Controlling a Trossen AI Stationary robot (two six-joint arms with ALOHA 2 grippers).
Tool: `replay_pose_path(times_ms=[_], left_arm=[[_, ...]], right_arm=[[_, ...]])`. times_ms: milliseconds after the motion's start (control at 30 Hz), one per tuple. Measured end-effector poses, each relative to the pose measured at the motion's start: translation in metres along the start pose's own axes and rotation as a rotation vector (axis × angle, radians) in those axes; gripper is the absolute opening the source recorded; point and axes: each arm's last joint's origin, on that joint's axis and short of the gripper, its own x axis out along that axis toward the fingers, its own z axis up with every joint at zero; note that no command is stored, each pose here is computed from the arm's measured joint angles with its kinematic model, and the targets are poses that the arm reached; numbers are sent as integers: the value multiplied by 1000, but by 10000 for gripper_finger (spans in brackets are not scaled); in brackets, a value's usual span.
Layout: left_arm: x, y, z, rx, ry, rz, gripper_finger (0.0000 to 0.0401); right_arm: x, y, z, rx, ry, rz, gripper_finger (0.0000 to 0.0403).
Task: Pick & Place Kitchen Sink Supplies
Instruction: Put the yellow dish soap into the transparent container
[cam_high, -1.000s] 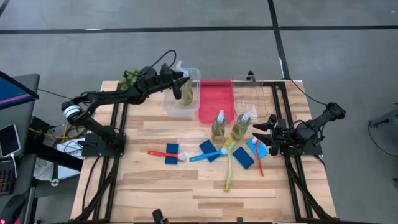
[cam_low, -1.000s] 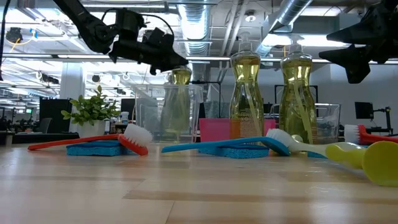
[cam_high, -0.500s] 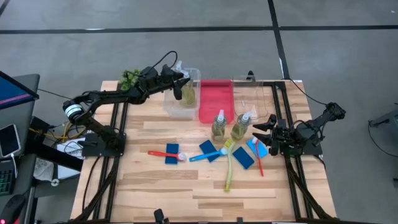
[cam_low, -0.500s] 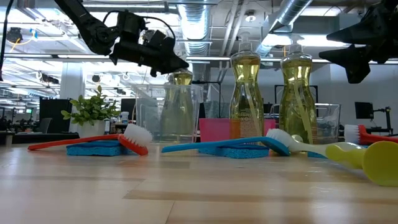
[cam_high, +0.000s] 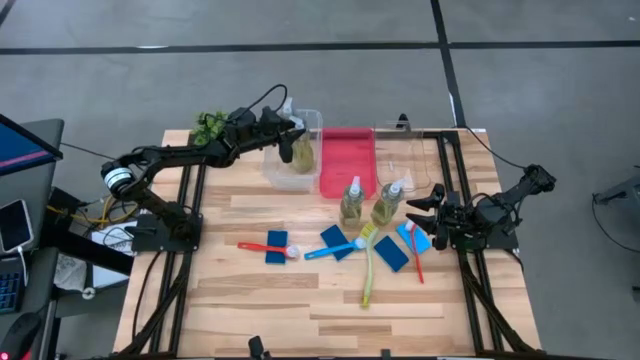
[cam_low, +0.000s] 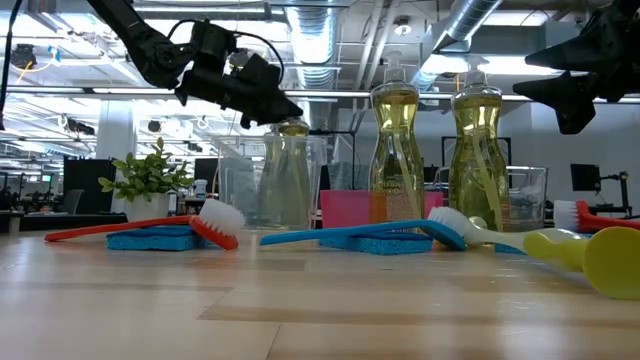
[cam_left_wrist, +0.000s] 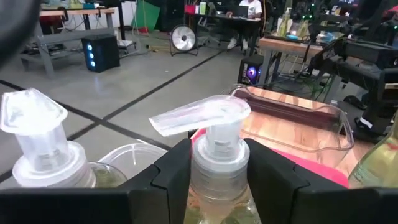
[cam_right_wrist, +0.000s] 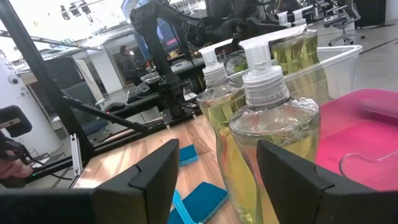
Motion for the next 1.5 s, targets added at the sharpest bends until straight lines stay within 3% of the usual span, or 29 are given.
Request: replay_pose_path(times_ms=[533,1000,1500], left_arm=[[2,-11,1,13,-4,-33,224],[1,-11,-3,6,42,-34,235],[-20,-15,11,89,110,-22,237]], right_arm=[[0,0,0,26,1,2,209],[0,0,0,26,1,3,209],[0,0,0,25,1,3,209]])
